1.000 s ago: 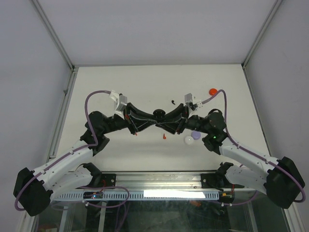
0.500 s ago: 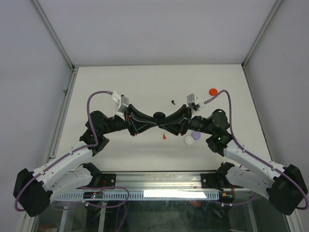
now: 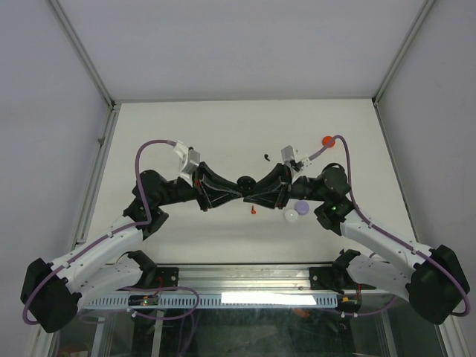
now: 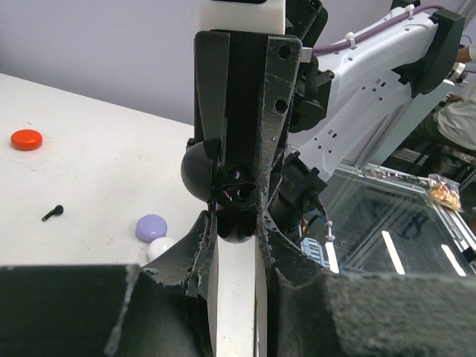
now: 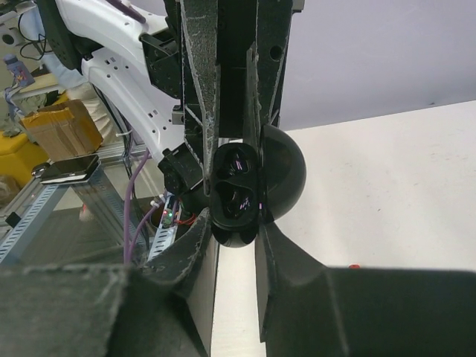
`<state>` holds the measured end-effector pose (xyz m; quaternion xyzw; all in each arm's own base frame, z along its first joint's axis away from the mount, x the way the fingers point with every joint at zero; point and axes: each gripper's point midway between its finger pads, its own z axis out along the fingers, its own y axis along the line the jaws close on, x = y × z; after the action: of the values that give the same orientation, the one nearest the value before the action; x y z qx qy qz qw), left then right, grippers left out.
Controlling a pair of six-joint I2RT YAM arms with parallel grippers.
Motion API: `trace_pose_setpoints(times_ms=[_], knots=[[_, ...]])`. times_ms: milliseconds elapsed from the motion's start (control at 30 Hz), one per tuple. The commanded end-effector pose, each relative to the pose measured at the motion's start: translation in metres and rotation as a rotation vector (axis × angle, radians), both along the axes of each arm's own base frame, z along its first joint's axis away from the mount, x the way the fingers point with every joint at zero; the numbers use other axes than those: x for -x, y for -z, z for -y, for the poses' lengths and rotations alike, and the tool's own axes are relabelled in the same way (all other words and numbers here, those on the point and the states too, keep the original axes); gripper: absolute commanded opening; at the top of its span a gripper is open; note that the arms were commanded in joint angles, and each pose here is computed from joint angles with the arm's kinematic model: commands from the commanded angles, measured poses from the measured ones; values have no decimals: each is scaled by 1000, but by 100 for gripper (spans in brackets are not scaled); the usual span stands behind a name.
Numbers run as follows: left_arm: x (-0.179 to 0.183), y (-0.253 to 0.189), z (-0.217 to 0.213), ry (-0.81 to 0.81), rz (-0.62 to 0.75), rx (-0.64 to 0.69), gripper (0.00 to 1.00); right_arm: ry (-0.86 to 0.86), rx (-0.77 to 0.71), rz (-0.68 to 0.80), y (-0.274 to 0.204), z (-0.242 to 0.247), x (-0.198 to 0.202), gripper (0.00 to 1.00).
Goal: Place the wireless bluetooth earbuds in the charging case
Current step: Adjust the charging case.
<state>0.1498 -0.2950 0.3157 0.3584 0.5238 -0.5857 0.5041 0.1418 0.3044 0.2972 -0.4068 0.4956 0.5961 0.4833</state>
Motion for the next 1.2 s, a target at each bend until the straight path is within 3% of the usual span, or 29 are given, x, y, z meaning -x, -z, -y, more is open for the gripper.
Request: trace_pose_setpoints(times_ms=[0, 200, 400, 633, 733, 800, 900, 1000, 1067, 1167], knots=[[6, -17, 1, 31, 47, 50, 9, -64, -63, 77, -30, -2, 9, 0], [8, -16, 0, 37, 36, 63, 28, -60, -76, 73, -33, -3, 8, 0], [9, -15, 2, 54, 25, 74, 39, -64, -83, 60, -34, -7, 7, 0], [10, -16, 2, 61, 21, 80, 29, -30, -101, 61, -37, -7, 2, 0], [10, -15, 1, 59, 22, 82, 16, -20, -103, 62, -36, -7, 0, 0], [11, -16, 0, 53, 31, 84, 7, -7, -100, 64, -35, -6, -1, 6], [8, -16, -2, 27, 39, 84, 3, 22, -91, 66, -33, -4, -4, 8], [7, -15, -3, 8, 43, 77, 5, 32, -89, 75, -35, -2, -3, 8], [3, -14, -4, -11, 29, 69, 21, 31, -85, 72, -36, -2, -2, 7], [4, -13, -4, -12, 23, 70, 29, 33, -87, 74, -37, -1, -1, 7]])
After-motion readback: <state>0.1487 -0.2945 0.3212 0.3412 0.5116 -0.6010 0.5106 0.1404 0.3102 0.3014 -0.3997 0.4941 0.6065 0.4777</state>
